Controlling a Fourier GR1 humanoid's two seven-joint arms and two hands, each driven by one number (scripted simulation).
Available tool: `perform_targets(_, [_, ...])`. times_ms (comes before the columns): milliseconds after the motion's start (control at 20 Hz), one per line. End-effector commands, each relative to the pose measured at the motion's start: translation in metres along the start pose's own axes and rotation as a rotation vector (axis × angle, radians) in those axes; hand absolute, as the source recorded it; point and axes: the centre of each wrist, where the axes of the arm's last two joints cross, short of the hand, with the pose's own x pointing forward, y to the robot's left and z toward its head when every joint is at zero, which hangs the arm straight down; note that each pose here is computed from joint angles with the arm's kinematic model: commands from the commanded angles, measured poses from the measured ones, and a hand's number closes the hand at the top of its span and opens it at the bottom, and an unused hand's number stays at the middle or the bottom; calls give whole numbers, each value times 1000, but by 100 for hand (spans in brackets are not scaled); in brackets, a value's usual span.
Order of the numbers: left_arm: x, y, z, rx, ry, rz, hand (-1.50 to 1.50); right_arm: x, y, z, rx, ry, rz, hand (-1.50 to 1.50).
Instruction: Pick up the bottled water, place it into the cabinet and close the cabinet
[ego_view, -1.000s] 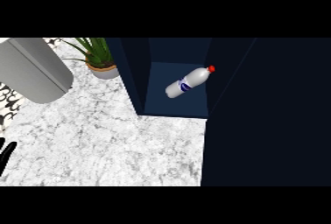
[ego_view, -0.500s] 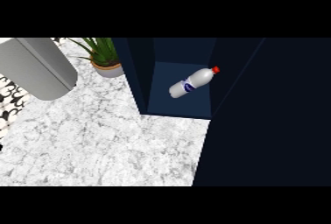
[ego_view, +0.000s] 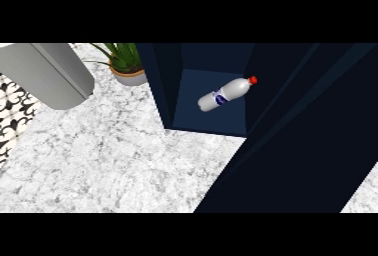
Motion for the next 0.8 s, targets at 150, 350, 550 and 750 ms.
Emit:
perform_targets(150, [10, 17, -1, -24, -29, 28, -150, 5, 27, -80, 139, 175, 8, 150])
perform_targets(350, [14, 31, 15, -15, -35, 18, -150, 27, 21, -114, 277, 170, -2, 150])
perform_targets(550, [20, 36, 40, 29, -33, 23, -150, 42, 5, -146, 300, 216, -5, 150])
perform_targets(750, [31, 54, 50, 44, -42, 10, -150, 25, -24, -163, 197, 257, -133, 150])
